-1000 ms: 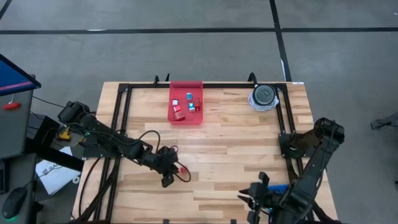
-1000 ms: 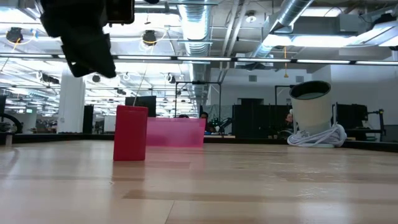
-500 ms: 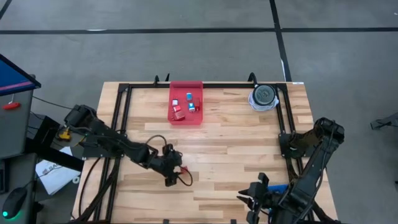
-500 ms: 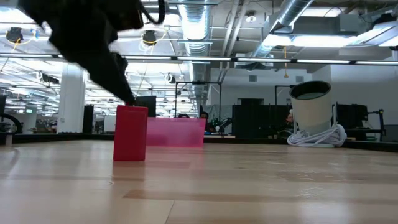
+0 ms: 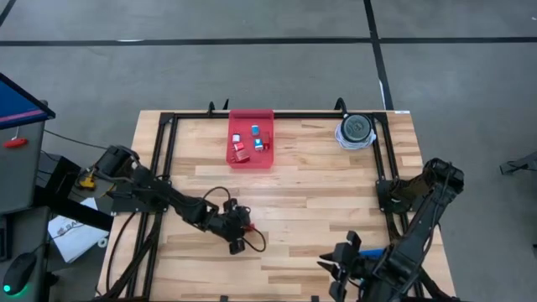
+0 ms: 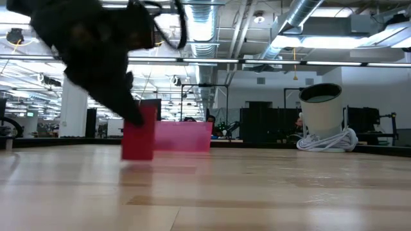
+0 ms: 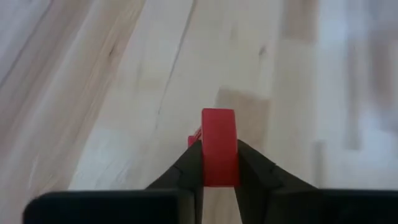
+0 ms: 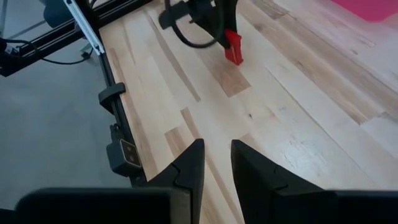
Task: Pick & Place Office items
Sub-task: Put the red digital timer into the blue bin
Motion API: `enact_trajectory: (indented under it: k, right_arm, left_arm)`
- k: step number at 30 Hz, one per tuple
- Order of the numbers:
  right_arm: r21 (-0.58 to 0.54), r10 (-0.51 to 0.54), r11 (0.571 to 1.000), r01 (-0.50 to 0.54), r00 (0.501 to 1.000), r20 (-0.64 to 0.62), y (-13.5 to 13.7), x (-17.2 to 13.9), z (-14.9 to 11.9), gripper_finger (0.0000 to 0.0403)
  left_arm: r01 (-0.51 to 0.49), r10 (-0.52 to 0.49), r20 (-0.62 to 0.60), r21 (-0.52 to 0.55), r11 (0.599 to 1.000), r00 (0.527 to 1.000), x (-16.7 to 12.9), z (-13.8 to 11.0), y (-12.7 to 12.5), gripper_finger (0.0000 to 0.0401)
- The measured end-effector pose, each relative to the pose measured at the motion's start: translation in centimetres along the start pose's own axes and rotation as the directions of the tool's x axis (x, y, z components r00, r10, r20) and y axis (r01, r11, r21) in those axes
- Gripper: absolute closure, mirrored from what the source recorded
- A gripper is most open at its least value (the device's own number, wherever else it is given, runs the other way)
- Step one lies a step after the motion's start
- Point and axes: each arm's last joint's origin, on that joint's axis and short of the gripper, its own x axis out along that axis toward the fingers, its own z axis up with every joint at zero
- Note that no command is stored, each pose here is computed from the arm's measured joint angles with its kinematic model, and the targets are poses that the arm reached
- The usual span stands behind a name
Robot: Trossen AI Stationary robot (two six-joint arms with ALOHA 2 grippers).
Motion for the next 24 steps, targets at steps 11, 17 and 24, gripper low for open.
enact_trajectory:
  k: [11,17,24]
  right_arm:
    - [-0.008,-0.059,0.998,0.061,0.985,0.163,-0.3,1.4,1.9,0.0329]
    - [0.046,-0.065,0.997,0.055,0.964,0.257,0.0,1.8,2.8,0.0310]
    - [0.117,-0.071,0.992,0.036,0.947,0.312,0.3,2.8,4.2,0.0221]
  left_arm:
    - [0.543,-0.423,0.548,-0.069,0.837,0.722,-3.6,8.5,0.2,0.0349]
    - [0.635,-0.496,0.608,-0.016,0.773,0.620,-4.2,9.9,0.9,0.0349]
    - [0.648,-0.516,0.604,-0.002,0.761,0.608,-4.3,9.8,0.7,0.0349]
